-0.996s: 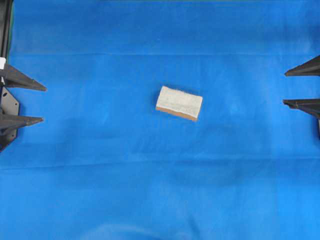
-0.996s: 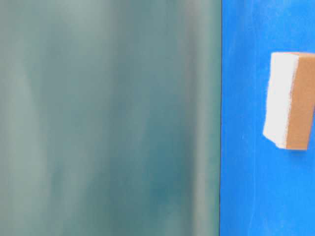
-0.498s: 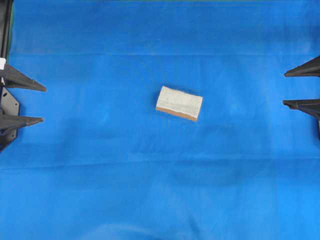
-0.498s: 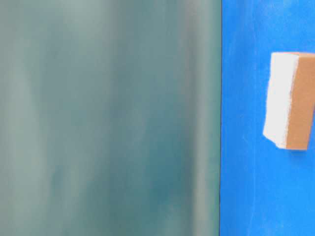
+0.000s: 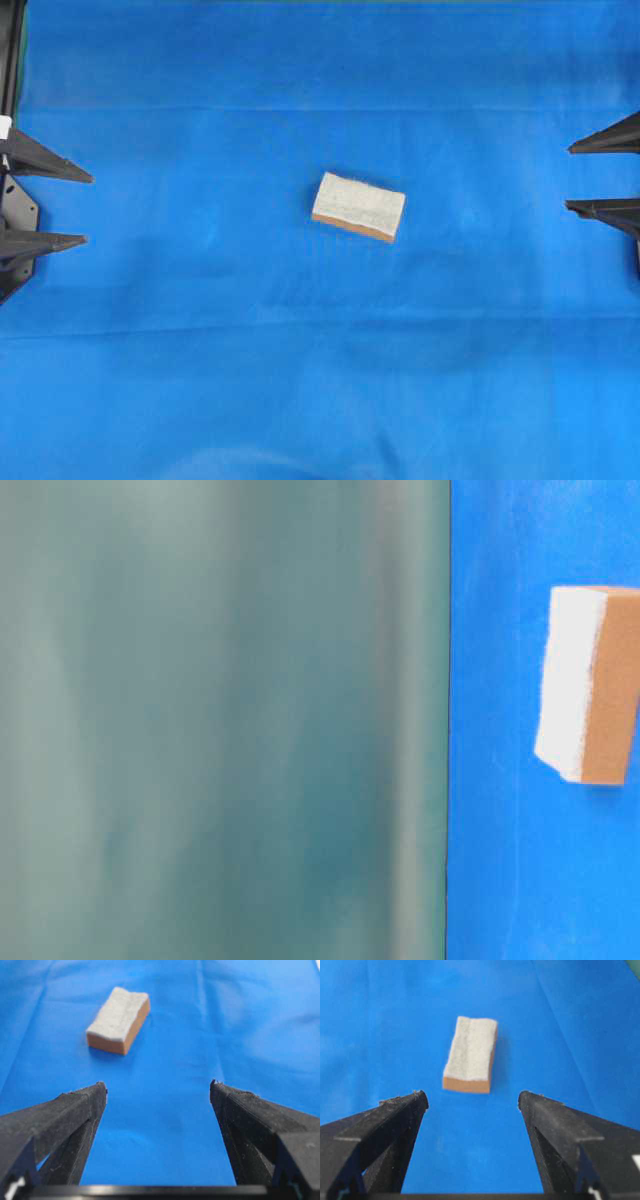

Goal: Hand over the sponge with the left arm and wipe it with the right arm.

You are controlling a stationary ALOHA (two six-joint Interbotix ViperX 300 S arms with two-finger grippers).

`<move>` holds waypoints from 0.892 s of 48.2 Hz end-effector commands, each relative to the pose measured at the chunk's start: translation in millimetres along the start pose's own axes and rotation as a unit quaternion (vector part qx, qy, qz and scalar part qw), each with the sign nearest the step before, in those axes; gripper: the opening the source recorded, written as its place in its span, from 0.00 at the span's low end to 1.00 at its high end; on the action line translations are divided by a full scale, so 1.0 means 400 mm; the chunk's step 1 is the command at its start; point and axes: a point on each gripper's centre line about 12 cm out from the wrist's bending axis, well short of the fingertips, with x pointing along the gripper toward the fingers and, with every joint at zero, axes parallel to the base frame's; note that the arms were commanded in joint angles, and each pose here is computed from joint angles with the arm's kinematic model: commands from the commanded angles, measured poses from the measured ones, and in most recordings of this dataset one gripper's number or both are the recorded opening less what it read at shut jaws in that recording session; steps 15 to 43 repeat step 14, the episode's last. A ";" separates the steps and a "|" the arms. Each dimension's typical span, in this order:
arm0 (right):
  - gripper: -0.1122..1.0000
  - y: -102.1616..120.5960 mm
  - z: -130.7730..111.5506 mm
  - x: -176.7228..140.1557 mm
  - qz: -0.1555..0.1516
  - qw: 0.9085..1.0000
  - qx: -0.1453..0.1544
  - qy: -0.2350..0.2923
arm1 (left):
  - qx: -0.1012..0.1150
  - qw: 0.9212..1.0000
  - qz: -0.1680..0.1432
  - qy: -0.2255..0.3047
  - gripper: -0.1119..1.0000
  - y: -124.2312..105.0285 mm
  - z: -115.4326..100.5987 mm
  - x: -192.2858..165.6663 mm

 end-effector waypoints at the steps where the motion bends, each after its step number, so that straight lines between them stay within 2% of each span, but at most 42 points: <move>1: 0.76 0.003 0.012 0.001 0.003 1.000 0.000 -0.006 | 0.001 1.000 -0.002 -0.005 0.83 -0.001 0.011 0.001; 43: 0.75 0.002 0.011 0.001 0.002 1.000 0.000 -0.005 | 0.000 1.000 -0.002 -0.005 0.83 -0.002 0.011 0.001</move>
